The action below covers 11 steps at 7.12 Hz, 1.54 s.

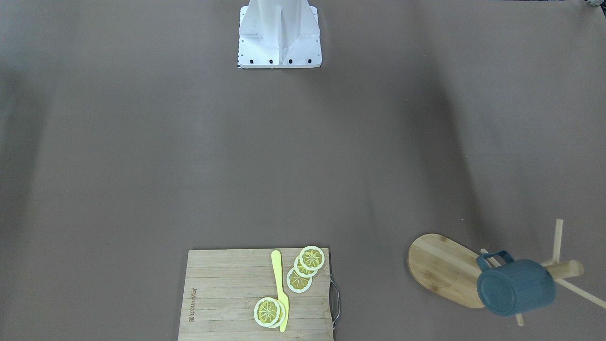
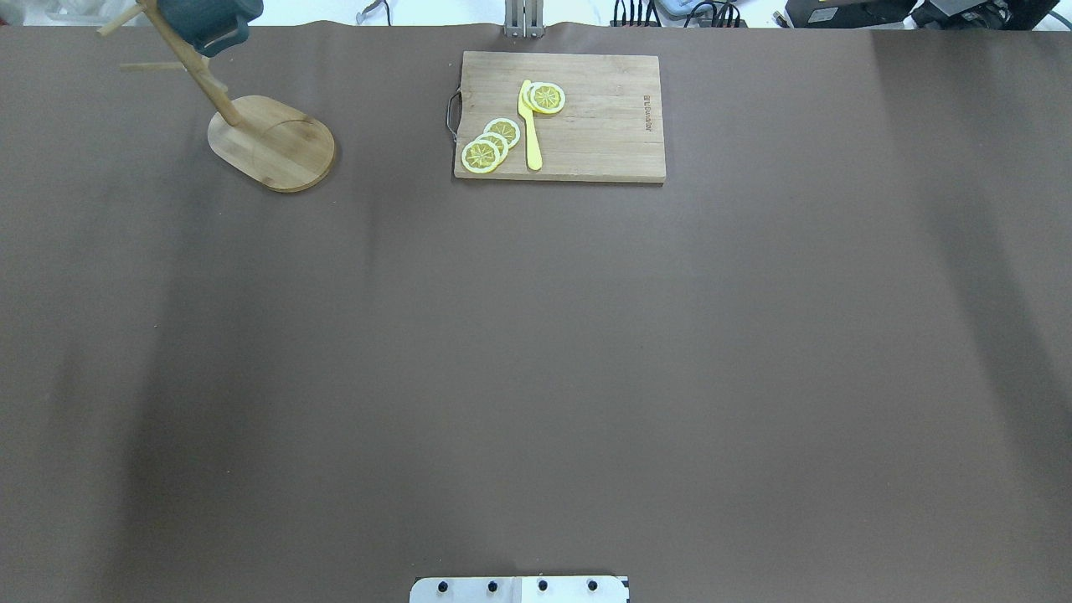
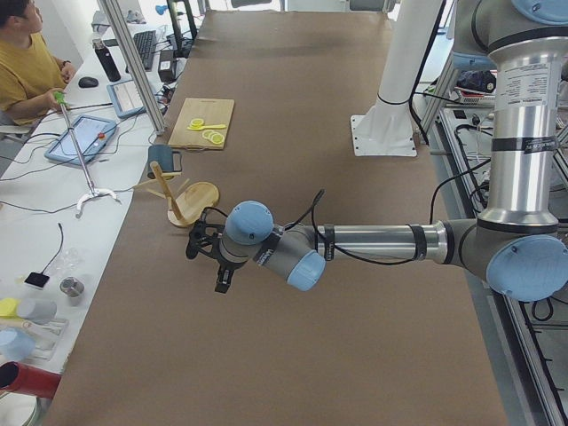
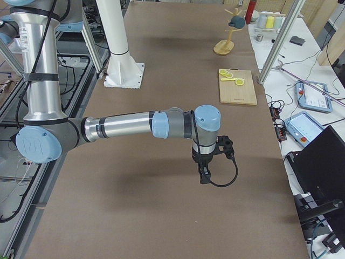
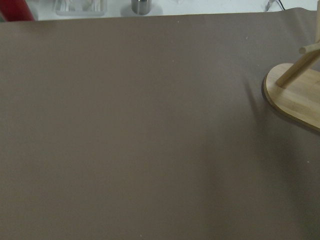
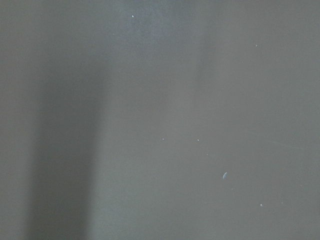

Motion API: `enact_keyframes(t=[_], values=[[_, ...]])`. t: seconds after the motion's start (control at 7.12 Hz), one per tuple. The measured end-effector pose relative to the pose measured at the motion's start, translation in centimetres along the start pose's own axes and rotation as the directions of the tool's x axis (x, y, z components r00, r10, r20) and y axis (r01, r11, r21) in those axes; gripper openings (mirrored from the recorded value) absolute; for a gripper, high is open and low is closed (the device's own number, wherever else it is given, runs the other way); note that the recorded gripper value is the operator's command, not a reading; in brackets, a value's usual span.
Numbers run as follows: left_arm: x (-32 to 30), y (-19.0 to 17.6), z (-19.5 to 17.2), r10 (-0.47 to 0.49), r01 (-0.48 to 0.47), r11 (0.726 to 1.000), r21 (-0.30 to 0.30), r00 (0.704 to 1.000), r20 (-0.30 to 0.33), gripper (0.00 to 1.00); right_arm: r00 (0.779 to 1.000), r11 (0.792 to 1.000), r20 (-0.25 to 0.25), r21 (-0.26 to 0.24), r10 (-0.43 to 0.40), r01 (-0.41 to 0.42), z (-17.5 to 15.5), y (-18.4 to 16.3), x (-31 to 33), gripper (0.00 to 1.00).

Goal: Hang cup on storage rack

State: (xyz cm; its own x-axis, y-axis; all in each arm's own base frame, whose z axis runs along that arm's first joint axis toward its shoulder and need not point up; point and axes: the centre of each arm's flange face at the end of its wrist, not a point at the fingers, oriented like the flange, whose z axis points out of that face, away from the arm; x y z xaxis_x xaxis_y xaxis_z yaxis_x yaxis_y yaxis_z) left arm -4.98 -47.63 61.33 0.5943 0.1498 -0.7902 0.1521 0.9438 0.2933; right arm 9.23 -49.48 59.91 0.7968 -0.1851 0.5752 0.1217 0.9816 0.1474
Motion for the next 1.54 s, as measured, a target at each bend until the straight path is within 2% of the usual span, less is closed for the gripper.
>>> enact_keyframes(t=[0.28, 0.56, 0.84, 1.26, 1.54], values=[[-1.3, 4.0, 0.2, 0.005, -0.006, 0.998, -0.057, 1.000, -0.011, 0.99, 1.000, 1.000, 0.004, -0.022, 0.017, -0.016, 1.2, 0.5, 0.8, 1.00], [-1.1, 6.4, -0.4, 0.009, -0.008, 0.998, -0.066, 1.000, 0.019, 0.99, 1.000, 0.999, 0.005, -0.031, 0.029, -0.029, 1.7, 1.3, 1.4, 1.00], [-0.7, 7.0, -1.0, 0.021, -0.018, 0.998, -0.058, 0.998, 0.052, 0.99, 0.999, 0.999, 0.005, -0.031, 0.034, -0.034, 1.8, 1.9, 1.6, 1.00], [0.9, 7.2, -1.4, 0.055, -0.053, 0.997, -0.058, 0.997, 0.048, 0.99, 1.000, 0.999, 0.002, -0.019, 0.030, -0.029, 2.1, 2.6, 1.7, 1.00], [0.8, 7.5, -1.3, 0.056, -0.053, 0.997, -0.061, 0.997, 0.052, 0.99, 0.999, 0.999, 0.007, -0.028, 0.039, -0.038, 2.8, 3.0, 2.1, 1.00]])
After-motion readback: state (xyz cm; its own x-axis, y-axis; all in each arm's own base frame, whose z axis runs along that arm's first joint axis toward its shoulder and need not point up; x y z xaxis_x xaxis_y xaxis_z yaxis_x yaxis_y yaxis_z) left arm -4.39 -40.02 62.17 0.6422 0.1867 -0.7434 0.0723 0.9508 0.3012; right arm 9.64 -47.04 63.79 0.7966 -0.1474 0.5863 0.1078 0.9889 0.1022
